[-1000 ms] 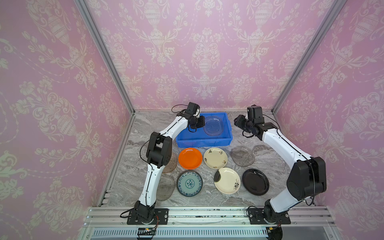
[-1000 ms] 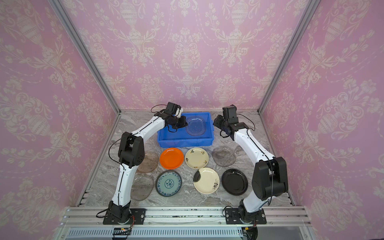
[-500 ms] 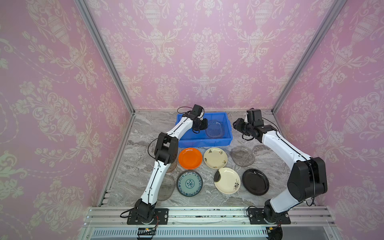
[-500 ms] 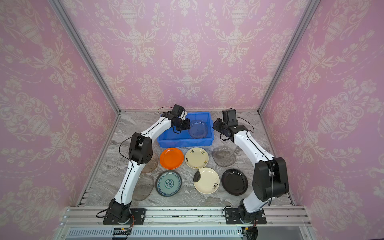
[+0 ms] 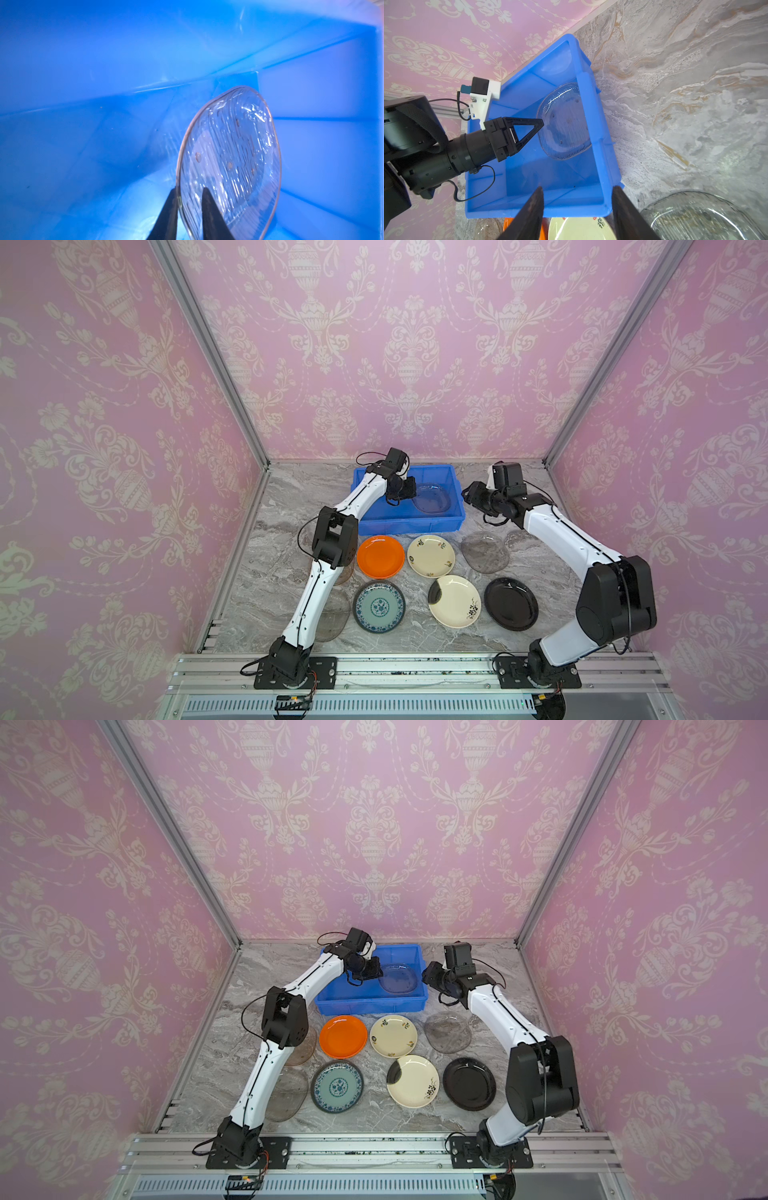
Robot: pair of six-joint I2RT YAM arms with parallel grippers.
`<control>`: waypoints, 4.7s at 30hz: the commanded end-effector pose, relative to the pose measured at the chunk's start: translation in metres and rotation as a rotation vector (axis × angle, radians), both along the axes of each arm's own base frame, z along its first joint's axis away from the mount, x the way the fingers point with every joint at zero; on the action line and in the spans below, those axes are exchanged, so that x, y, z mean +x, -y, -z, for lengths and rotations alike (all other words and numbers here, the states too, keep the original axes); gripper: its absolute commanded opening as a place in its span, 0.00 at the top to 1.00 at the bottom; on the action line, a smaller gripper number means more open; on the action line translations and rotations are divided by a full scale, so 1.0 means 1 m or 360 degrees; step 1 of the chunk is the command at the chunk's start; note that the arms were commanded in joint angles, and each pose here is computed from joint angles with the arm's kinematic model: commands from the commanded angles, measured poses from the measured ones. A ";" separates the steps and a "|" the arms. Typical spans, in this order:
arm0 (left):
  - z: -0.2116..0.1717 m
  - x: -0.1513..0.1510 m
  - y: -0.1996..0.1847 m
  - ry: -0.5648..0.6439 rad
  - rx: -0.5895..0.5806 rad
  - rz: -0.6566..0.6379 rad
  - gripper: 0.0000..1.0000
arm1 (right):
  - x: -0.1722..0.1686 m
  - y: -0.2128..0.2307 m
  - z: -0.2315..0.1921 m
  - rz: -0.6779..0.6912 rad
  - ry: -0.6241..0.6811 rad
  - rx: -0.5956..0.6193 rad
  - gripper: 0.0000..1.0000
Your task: Place the plates into the plastic bin on the countertop
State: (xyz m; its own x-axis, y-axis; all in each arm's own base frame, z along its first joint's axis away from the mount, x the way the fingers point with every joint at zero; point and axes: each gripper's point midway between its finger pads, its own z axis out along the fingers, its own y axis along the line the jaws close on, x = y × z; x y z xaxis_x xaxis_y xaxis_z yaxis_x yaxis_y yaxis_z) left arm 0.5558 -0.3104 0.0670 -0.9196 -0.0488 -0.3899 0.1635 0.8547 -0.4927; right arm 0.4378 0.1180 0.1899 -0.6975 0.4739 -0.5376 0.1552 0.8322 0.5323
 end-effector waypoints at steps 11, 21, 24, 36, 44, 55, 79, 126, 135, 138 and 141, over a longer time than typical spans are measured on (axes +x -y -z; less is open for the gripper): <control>-0.075 0.005 -0.013 0.0257 0.0082 0.0074 0.32 | -0.124 -0.022 0.011 -0.0499 -0.0148 -0.0221 0.49; -0.155 -0.038 -0.018 0.0383 0.0123 0.0130 0.35 | -0.214 0.012 0.072 -0.0483 -0.0567 -0.0324 0.56; -0.169 -0.068 -0.019 0.0396 0.0141 0.0170 0.33 | -0.224 0.014 0.083 -0.0451 -0.0596 -0.0293 0.57; -0.136 -0.220 -0.029 0.0185 0.0132 0.0356 0.38 | -0.235 0.009 0.096 -0.0451 -0.0623 -0.0238 0.58; -0.084 -0.296 -0.008 -0.0077 0.0056 0.0536 0.58 | -0.236 0.007 0.100 -0.0437 -0.0631 -0.0207 0.61; -0.028 -0.337 0.038 -0.0405 -0.0081 0.0707 0.59 | -0.232 0.001 0.103 -0.0419 -0.0613 -0.0142 0.62; 0.023 -0.340 0.049 -0.0766 0.0011 0.0733 0.68 | -0.224 0.000 0.094 -0.0370 -0.0565 -0.0126 0.62; -0.015 -0.328 0.034 -0.0677 0.0224 0.0771 1.00 | -0.184 -0.007 0.055 -0.0387 -0.0391 -0.0190 0.62; -0.086 -0.292 -0.002 -0.0422 0.0255 0.0697 1.00 | -0.147 -0.001 0.009 -0.0341 -0.0203 -0.0274 0.58; -0.101 -0.272 -0.015 -0.0351 0.0183 0.0604 1.00 | -0.138 -0.001 -0.005 -0.0321 -0.0134 -0.0255 0.56; -0.115 -0.254 -0.021 -0.0294 0.0069 0.0517 1.00 | -0.130 -0.005 -0.011 -0.0333 -0.0103 -0.0209 0.55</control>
State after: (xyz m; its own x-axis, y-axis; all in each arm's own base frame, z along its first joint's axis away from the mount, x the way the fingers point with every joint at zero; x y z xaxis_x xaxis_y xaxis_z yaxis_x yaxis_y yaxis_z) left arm 0.2920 -0.2980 0.1649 -0.9414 0.2964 -0.1608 0.3369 0.8076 -0.4840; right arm 0.2978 0.1223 0.1915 -0.8229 0.2496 -0.5105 0.0224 0.9119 0.4098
